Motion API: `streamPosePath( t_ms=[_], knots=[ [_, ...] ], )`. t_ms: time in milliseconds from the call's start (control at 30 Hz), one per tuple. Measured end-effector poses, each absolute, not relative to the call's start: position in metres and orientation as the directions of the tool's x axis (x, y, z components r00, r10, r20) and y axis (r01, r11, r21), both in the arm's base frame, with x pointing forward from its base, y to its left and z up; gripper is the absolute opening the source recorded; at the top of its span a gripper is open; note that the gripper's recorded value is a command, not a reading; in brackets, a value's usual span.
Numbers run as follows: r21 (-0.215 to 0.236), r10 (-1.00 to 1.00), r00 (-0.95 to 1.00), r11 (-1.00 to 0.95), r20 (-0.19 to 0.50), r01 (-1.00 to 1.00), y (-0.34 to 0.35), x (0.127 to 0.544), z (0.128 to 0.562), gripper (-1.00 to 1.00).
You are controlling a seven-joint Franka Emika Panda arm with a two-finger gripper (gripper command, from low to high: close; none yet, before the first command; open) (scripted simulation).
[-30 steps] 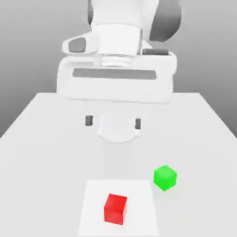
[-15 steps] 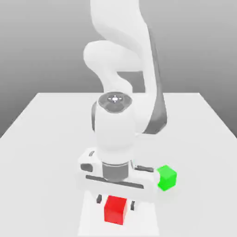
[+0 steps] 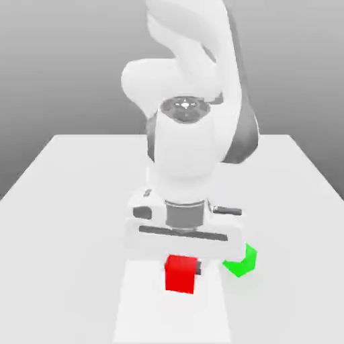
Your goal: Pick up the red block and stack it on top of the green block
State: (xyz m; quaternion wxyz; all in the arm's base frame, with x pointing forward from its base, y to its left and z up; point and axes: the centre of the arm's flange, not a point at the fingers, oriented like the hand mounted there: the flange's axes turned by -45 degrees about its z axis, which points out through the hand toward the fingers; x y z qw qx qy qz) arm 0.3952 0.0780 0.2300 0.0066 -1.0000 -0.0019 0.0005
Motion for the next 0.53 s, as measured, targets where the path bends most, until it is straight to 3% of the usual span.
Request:
streamPosePath(
  t_ms=[200, 467, 500, 533],
  knots=[
    [-0.004, 0.299, 0.954, -0.954, 0.0, 0.299, 0.141, 0.315, 0.245, -1.0],
    [0.003, 0.341, 0.94, -0.94, 0.0, 0.341, 0.147, 0.304, 0.186, -1.0],
    [0.002, 0.339, 0.941, -0.941, 0.0, 0.339, 0.146, 0.304, 0.182, 1.0],
    [0.002, 0.334, 0.942, -0.942, 0.0, 0.334, 0.144, 0.304, 0.182, 1.0]
  ],
)
